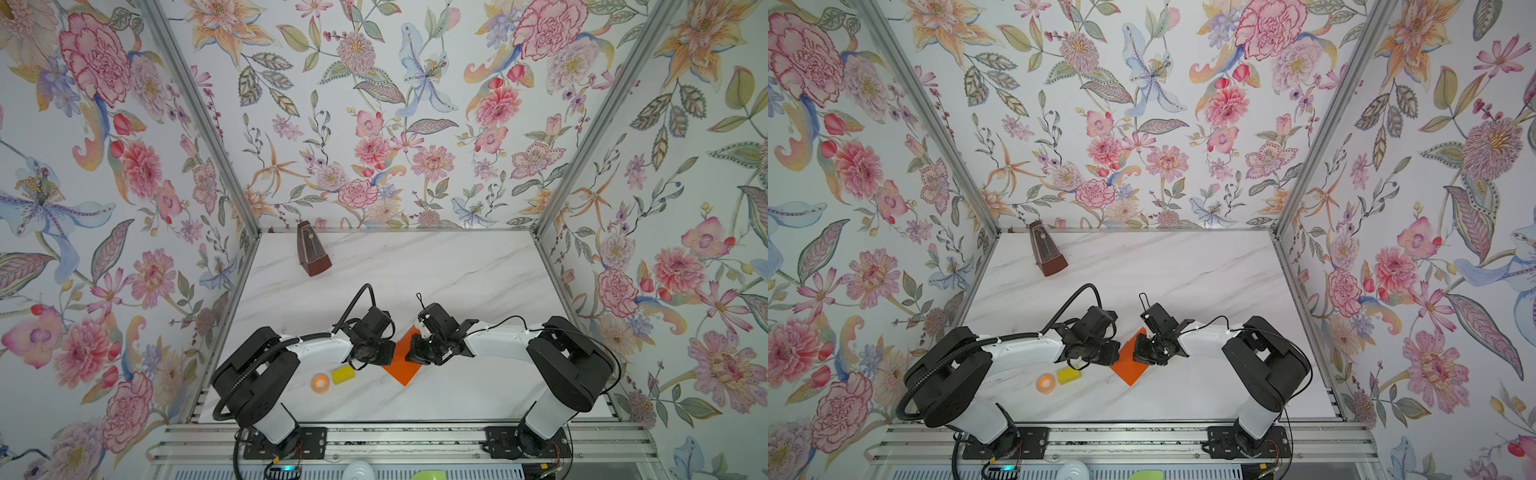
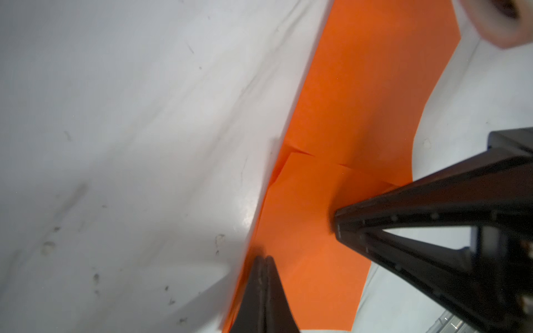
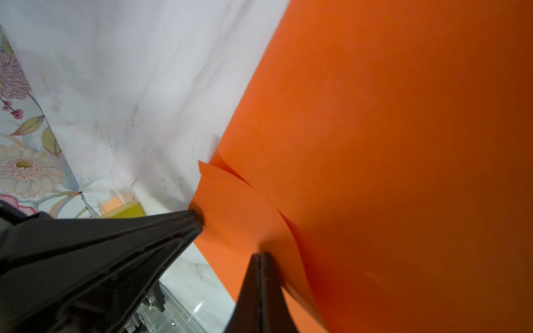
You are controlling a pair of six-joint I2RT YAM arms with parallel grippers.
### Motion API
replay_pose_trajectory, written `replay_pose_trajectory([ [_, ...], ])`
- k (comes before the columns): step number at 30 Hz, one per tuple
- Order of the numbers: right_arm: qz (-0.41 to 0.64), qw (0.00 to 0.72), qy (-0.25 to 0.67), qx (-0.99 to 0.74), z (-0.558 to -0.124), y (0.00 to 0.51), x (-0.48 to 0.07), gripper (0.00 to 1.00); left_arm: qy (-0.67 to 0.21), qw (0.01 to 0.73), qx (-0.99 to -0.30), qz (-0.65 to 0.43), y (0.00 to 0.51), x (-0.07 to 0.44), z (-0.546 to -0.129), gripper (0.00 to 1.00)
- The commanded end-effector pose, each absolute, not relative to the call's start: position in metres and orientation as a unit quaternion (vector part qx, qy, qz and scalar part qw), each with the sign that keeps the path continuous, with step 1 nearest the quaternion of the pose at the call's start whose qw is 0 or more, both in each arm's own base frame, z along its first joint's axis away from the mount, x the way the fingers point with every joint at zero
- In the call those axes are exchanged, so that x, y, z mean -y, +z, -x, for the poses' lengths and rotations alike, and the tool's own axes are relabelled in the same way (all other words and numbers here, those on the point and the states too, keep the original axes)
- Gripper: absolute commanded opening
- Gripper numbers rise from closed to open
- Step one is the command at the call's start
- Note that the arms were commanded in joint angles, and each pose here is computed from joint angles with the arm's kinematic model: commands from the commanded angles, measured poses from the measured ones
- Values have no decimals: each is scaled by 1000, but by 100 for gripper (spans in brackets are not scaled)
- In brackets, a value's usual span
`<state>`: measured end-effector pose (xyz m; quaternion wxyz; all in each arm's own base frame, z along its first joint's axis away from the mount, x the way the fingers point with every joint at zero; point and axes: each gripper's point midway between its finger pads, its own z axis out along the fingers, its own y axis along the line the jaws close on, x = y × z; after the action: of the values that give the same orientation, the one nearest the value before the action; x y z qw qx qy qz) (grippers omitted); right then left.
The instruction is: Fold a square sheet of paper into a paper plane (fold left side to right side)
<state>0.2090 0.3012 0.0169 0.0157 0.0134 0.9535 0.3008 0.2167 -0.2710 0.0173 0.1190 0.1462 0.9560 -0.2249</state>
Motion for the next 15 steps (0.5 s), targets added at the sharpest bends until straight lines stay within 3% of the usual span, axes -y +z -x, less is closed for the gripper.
replay_pose_trajectory([
  [1, -24, -7, 208, -978, -193, -13, -264, 1, -205, 82, -964, -151, -6, 256, -197, 0],
  [15, -48, 3, 103, -993, -181, -19, -194, 1, -168, 56, -975, -130, -29, 227, -181, 0],
])
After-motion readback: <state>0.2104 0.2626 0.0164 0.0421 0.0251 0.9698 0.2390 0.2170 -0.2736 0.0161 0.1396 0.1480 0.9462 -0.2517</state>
